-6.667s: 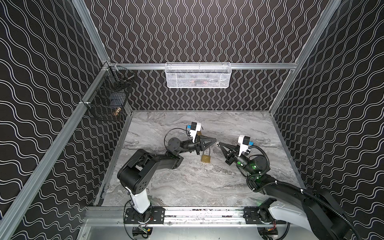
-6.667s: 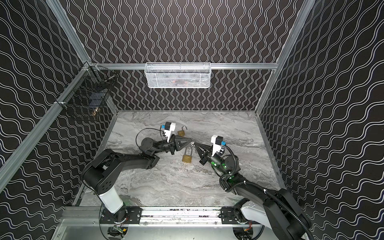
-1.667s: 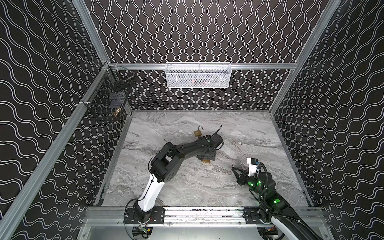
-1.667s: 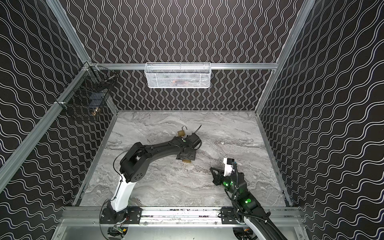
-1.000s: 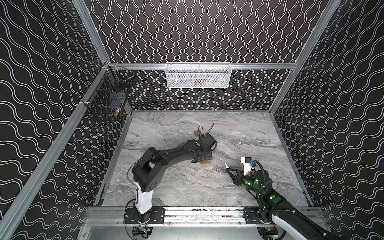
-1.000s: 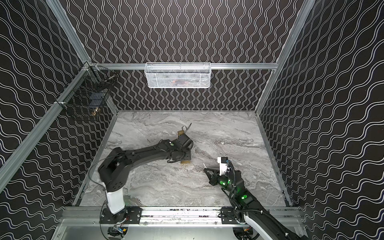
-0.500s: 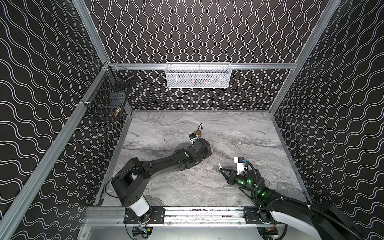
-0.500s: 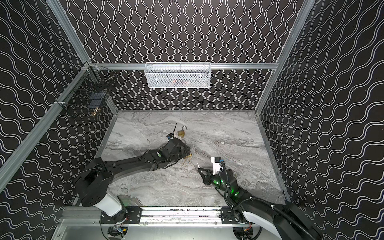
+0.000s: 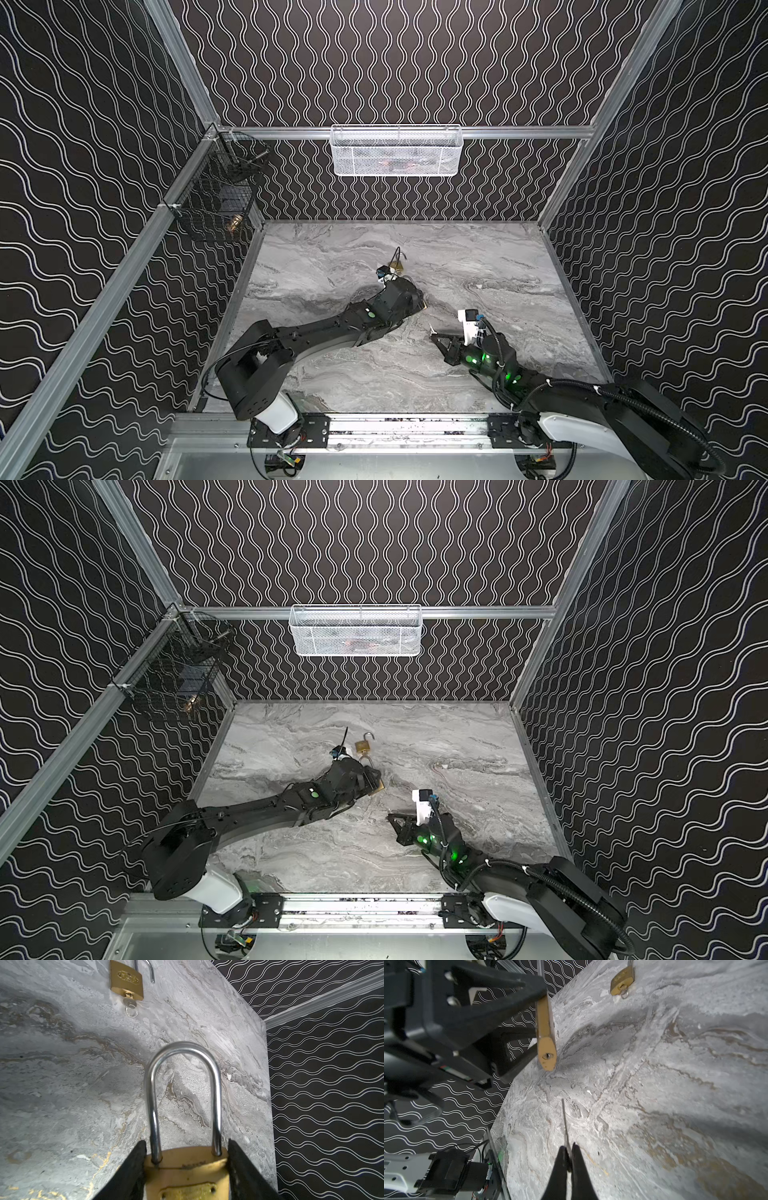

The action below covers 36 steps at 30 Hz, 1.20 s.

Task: Unlock with the key
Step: 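Lift the padlock with the left gripper while the right brings the key, then insert the key into the padlock bottom with the right gripper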

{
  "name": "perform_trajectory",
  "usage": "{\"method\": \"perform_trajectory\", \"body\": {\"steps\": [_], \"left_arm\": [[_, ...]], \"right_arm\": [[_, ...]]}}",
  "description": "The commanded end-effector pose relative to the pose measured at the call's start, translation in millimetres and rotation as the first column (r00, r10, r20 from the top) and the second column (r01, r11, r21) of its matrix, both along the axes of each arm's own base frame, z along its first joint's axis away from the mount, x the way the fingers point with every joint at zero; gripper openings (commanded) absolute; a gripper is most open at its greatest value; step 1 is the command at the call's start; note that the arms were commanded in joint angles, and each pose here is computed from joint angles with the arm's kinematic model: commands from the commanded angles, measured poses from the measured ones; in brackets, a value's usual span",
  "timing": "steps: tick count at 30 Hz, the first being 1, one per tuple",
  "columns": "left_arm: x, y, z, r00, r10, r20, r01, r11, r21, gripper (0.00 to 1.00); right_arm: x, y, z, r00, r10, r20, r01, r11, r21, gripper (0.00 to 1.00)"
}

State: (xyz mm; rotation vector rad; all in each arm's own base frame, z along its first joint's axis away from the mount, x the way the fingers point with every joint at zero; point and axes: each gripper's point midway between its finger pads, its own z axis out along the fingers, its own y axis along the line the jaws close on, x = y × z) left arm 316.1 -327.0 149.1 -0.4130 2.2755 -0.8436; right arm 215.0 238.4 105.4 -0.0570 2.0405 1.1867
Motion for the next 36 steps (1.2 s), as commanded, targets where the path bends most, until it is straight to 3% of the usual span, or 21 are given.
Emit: {"method": "perform_trajectory", "body": {"steps": [1, 12, 36], "left_arm": [[7, -8, 18, 0.998, -0.001, 0.064, 0.004, 0.999, -0.045, 0.44], [0, -16, 20, 0.996, -0.016, 0.09, 0.017, 1.0, -0.014, 0.43], [-2, -22, 14, 0.996, -0.036, 0.085, 0.036, 0.999, -0.006, 0.43]], "right_arm": [[6, 5, 12, 1.0, -0.006, 0.028, 0.006, 1.0, 0.024, 0.0], [22, 4, 9, 0.998, -0.067, -0.02, 0.066, 0.996, -0.067, 0.0], [25, 10, 17, 0.998, -0.057, -0.018, 0.056, 0.997, -0.054, 0.0]]}}
